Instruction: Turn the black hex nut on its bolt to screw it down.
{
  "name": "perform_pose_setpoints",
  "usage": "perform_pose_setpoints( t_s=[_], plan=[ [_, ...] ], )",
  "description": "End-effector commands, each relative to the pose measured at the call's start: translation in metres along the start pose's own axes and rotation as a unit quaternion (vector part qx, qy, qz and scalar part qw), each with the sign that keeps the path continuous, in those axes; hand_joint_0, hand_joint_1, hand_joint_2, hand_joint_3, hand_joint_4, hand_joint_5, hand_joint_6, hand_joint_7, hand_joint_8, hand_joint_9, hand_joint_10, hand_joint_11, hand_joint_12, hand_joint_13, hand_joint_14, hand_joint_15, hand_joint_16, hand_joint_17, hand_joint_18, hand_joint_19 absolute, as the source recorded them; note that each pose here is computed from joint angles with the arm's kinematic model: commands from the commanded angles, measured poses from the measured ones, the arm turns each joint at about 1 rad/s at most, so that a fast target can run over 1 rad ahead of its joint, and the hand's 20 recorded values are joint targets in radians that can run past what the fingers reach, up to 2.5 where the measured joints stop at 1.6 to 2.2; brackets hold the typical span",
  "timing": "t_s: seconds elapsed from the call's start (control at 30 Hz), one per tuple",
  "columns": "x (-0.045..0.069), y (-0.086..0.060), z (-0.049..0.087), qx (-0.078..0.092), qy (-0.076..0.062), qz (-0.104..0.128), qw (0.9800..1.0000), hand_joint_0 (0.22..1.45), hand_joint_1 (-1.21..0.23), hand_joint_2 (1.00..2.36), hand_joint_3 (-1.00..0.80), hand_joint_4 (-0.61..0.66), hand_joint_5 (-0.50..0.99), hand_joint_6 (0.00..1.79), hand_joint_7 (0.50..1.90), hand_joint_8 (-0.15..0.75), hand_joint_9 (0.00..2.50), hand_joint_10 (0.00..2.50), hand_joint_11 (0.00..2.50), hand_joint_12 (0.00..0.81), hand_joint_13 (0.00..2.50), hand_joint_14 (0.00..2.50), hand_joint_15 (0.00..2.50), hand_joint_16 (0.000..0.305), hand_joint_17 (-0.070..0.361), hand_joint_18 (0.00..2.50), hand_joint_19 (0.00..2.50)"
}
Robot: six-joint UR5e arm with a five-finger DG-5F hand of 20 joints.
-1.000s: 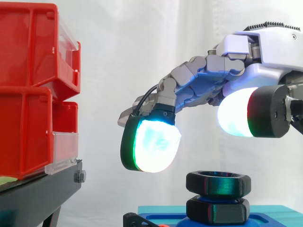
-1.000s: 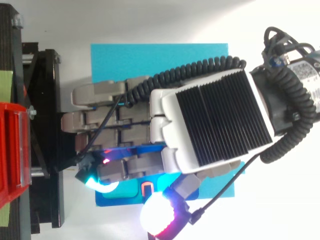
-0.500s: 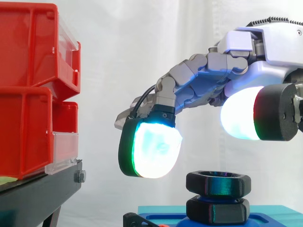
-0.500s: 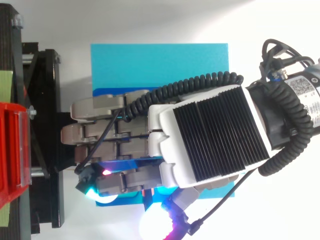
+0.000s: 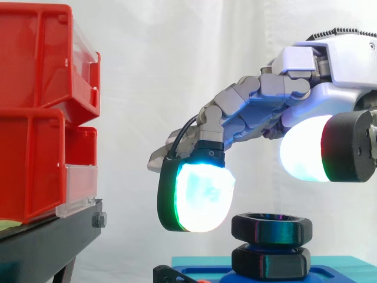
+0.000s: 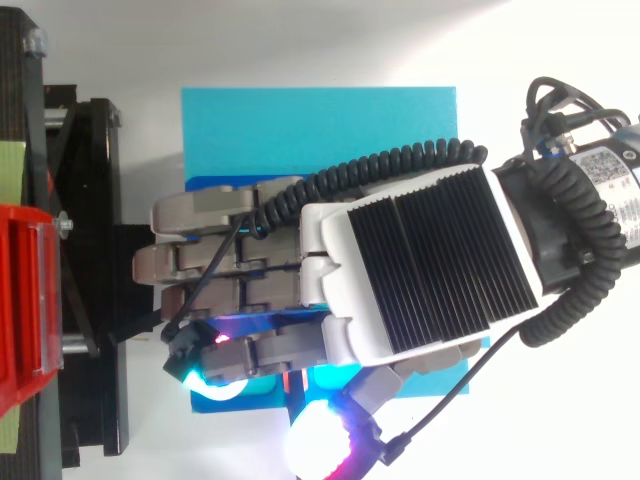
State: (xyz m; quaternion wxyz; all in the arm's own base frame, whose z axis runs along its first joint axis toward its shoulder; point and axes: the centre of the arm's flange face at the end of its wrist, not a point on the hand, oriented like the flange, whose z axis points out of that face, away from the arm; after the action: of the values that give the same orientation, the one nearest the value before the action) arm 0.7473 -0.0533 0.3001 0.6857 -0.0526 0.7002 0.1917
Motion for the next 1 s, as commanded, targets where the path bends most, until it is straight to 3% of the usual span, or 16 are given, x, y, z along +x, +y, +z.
perform_pose_setpoints(
  t_s=[0.0, 0.27, 0.73, 0.97],
  plan=[
    [0.0011, -0.0002, -0.0008, 0.0, 0.004, 0.003, 1.0, 0.52, -0.43, 1.0, -0.5, 0.24, -0.2, 0.65, 0.8, 0.257, 0.52, 0.01, 0.31, 0.156, 0.36, 0.0, 0.0, 0.016, 0.037, 0.11, 0.1],
    [0.0018, -0.0003, -0.0034, 0.001, 0.013, 0.006, 0.9999, 0.52, -0.43, 1.0, -0.5, 0.24, -0.2, 0.65, 0.8, 0.256, 0.52, 0.01, 0.31, 0.154, 0.36, 0.0, 0.0, 0.016, 0.036, 0.11, 0.1],
    [0.0031, -0.0006, -0.0034, 0.001, 0.014, 0.006, 0.9999, 0.52, -0.44, 1.0, -0.5, 0.24, -0.2, 0.65, 0.81, 0.257, 0.52, 0.01, 0.32, 0.154, 0.36, 0.0, 0.0, 0.016, 0.036, 0.11, 0.11],
    [0.0039, -0.0012, -0.0054, -0.003, 0.021, 0.008, 0.9998, 0.52, -0.44, 1.0, -0.5, 0.24, -0.2, 0.69, 0.74, 0.256, 0.52, 0.01, 0.32, 0.154, 0.36, 0.0, 0.01, 0.016, 0.036, 0.11, 0.11]
  ],
)
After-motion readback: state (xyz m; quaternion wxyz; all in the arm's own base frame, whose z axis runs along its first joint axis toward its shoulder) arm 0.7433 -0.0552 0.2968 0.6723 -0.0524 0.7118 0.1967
